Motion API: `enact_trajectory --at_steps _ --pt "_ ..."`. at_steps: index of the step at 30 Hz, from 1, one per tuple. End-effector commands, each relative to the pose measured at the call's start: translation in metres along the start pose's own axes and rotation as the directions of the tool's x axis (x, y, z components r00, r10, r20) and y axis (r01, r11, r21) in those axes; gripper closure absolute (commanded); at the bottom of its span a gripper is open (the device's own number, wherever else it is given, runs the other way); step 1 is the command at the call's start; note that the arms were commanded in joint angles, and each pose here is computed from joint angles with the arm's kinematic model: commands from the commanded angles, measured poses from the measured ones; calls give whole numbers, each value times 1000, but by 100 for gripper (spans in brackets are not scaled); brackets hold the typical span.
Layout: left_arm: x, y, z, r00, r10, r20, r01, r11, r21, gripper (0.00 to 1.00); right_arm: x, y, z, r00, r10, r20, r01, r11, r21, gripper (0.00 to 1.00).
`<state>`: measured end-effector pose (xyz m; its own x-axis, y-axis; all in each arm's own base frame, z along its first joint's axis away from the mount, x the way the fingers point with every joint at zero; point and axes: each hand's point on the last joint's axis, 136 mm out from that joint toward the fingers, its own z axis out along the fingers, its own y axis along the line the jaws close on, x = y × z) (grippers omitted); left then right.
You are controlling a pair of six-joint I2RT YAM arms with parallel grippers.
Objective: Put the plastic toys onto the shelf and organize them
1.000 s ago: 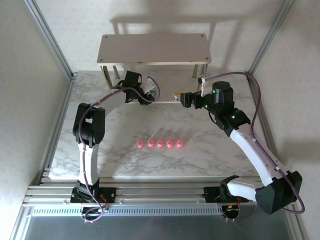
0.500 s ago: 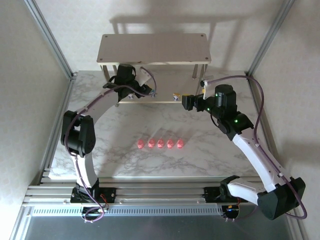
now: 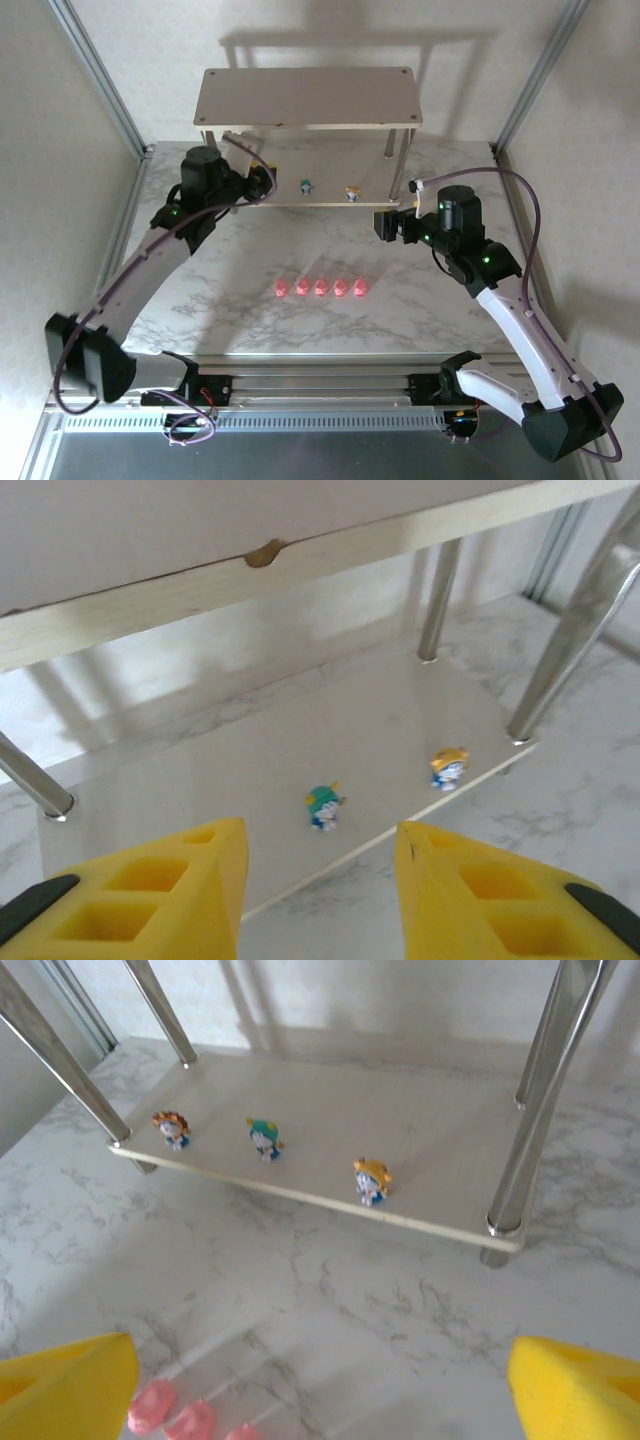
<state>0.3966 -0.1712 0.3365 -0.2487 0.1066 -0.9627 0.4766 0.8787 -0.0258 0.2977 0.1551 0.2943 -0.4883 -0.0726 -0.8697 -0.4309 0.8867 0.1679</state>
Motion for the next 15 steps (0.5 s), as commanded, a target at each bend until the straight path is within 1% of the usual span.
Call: enact_trajectory --at_steps 1,4,6,9,12,15 --pt "-2 -4 -32 992 -127 27 128 991 -41 58 30 -8 0 993 63 -103 -60 998 37 11" --pt "5 9 -57 968 -246 50 250 958 -141 60 55 -10 0 970 123 -207 -110 991 74 19" --pt "27 23 -69 945 -324 47 326 912 -249 61 75 -10 -2 947 175 -271 -147 982 120 23" --pt "69 34 -77 928 -370 28 356 865 -355 60 101 -1 -4 913 223 -342 -172 970 173 28" --pt "101 36 -76 915 -404 -10 368 844 -391 60 129 9 -3 879 256 -401 -170 956 238 34" --pt "109 34 -71 906 -424 -16 387 840 -380 60 160 32 8 839 267 -475 -157 953 258 36"
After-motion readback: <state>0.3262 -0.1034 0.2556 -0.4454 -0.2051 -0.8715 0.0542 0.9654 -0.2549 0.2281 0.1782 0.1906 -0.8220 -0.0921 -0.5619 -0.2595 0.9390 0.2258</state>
